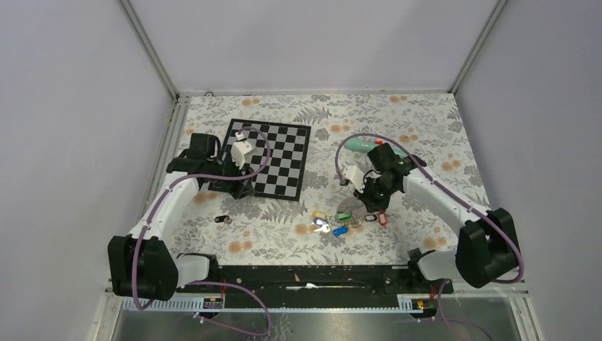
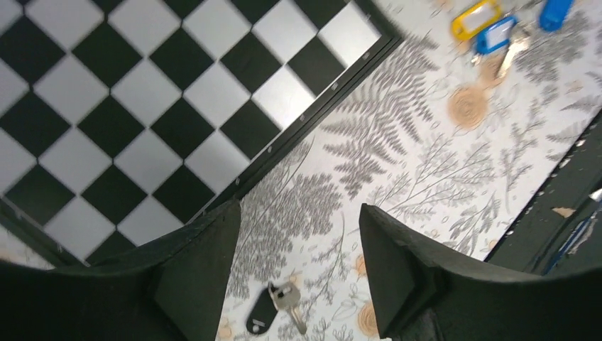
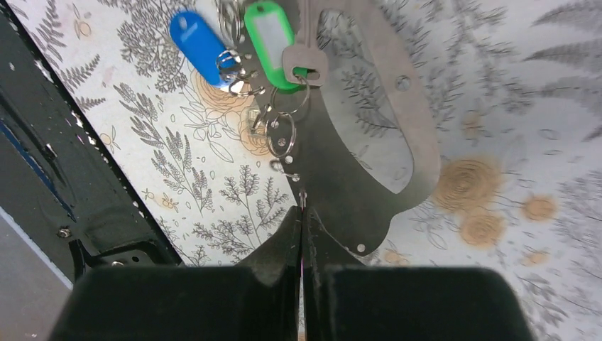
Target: Put the keys on the keyring
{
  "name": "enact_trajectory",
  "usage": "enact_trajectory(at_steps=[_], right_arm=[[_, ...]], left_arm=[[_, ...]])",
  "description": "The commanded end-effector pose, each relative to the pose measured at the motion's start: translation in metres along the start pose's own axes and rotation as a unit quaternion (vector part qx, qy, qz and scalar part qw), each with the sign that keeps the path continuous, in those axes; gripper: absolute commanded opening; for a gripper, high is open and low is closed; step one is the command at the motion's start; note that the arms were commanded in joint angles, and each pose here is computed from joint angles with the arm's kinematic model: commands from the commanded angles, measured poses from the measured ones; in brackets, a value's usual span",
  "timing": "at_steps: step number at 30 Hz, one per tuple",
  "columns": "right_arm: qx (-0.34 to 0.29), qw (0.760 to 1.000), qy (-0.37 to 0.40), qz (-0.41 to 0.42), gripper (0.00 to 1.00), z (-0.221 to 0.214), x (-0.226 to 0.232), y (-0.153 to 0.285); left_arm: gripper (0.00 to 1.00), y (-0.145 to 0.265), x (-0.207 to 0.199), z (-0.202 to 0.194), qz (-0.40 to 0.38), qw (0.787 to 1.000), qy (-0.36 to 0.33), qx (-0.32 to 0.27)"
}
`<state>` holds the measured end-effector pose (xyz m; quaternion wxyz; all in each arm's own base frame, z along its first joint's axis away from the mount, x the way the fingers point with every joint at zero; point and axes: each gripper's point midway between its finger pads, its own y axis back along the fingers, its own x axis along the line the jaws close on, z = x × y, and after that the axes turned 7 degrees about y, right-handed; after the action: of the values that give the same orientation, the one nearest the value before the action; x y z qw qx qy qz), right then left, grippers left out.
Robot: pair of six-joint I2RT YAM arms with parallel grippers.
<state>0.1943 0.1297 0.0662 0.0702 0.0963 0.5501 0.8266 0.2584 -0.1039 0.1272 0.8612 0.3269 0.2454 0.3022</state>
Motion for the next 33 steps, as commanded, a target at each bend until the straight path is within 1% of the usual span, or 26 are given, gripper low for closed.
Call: enact_trajectory(at_steps=[1, 4, 7, 11, 14, 16, 17, 20, 23, 27, 30, 33], right_arm=[[-0.037, 0.998, 0.019, -0.044, 0.0, 0.024, -0.007, 0.039], [-0.069, 0.995, 0.038, -0.063, 0.0, 0.042, -0.01, 0.061], [-0.11, 0.989, 0.06, -0.079, 0.0, 0.064, -0.012, 0.083], [-0.176, 0.977, 0.085, -0.09, 0.0, 0.099, -0.013, 0.109], [-0.224, 0.966, 0.098, -0.086, 0.0, 0.123, -0.011, 0.124], [-0.259, 0.956, 0.107, -0.087, 0.0, 0.139, -0.01, 0.134], [-0.278, 0.949, 0.113, -0.09, 0.0, 0.148, -0.011, 0.139], [-0.328, 0.931, 0.127, -0.094, 0.0, 0.169, -0.009, 0.153], [-0.375, 0.913, 0.139, -0.086, 0.0, 0.187, -0.004, 0.165], [-0.413, 0.899, 0.14, -0.04, 0.0, 0.204, 0.009, 0.173], [-0.431, 0.891, 0.141, -0.011, 0.0, 0.209, 0.017, 0.174], [-0.438, 0.888, 0.138, 0.0, 0.0, 0.21, 0.021, 0.174]], left_arm=[[0.66, 0.003, -0.027, 0.061, -0.067, 0.992, -0.059, -0.094], [0.64, 0.003, -0.049, 0.088, -0.107, 0.981, -0.091, -0.133], [0.64, 0.004, -0.074, 0.115, -0.146, 0.966, -0.13, -0.172], [0.62, 0.007, -0.116, 0.146, -0.209, 0.938, -0.185, -0.207], [0.6, 0.01, -0.149, 0.16, -0.261, 0.91, -0.232, -0.223], [0.57, 0.012, -0.167, 0.167, -0.291, 0.89, -0.266, -0.231], [0.54, 0.012, -0.174, 0.173, -0.302, 0.882, -0.277, -0.234], [0.48, 0.006, -0.191, 0.188, -0.319, 0.867, -0.298, -0.24], [0.41, 0.002, -0.211, 0.195, -0.335, 0.849, -0.324, -0.248], [0.39, -0.003, -0.227, 0.194, -0.345, 0.834, -0.353, -0.247], [0.38, -0.009, -0.231, 0.191, -0.338, 0.832, -0.366, -0.243], [0.37, -0.012, -0.234, 0.187, -0.335, 0.832, -0.372, -0.24]])
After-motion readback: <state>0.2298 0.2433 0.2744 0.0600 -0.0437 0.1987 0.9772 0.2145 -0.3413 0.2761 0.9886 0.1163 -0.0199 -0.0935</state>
